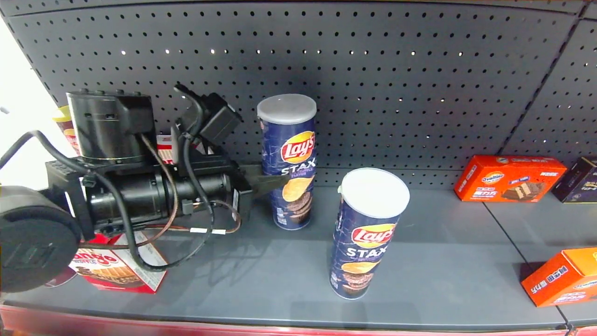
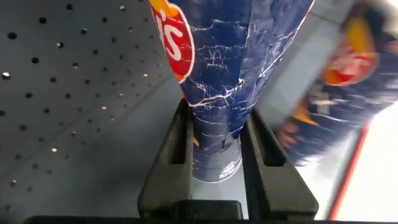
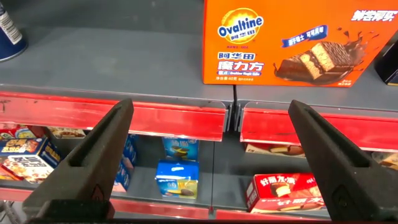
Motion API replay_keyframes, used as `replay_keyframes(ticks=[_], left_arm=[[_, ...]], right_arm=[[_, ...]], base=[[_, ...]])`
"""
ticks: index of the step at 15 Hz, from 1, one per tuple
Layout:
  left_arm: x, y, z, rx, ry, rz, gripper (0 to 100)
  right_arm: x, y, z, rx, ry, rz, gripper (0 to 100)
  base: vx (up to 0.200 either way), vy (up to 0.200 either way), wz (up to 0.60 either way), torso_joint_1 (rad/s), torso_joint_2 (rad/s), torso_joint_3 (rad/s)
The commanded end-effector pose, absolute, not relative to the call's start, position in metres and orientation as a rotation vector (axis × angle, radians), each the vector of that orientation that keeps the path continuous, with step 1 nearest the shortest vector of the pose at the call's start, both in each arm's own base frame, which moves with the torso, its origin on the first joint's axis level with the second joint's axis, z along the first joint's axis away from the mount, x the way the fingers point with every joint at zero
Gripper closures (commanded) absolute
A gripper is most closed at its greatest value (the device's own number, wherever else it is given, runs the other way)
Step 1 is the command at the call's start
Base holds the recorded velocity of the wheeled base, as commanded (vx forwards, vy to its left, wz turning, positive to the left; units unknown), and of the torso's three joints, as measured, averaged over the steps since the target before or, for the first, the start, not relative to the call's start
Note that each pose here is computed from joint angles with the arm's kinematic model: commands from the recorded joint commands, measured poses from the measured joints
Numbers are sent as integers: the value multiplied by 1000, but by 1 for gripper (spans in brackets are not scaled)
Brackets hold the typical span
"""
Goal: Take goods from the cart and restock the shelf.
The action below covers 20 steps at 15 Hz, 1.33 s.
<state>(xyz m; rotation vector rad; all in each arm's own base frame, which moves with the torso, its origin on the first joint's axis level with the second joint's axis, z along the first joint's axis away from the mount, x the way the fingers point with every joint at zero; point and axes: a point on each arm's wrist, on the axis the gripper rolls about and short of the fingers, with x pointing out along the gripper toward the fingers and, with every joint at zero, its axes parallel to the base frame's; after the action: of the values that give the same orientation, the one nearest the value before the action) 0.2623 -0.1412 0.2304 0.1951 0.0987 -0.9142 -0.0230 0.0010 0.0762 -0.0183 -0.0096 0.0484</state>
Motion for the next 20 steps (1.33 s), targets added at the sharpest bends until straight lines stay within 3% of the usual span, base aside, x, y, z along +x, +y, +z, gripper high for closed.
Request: replay_keyframes(ticks=[1, 9, 20], left_arm=[[288, -153, 214, 198, 106, -912, 100], [309, -166, 195, 193, 86, -921, 100], [309, -178, 185, 173, 89, -948, 100]], right_arm=[[-23, 1, 76, -19, -8, 49, 0], [-23, 1, 76, -19, -8, 49, 0], [-23, 1, 76, -19, -8, 49, 0]], base=[[0, 0, 0, 0, 0, 0], [0, 0, 0, 0, 0, 0], [0, 0, 0, 0, 0, 0]])
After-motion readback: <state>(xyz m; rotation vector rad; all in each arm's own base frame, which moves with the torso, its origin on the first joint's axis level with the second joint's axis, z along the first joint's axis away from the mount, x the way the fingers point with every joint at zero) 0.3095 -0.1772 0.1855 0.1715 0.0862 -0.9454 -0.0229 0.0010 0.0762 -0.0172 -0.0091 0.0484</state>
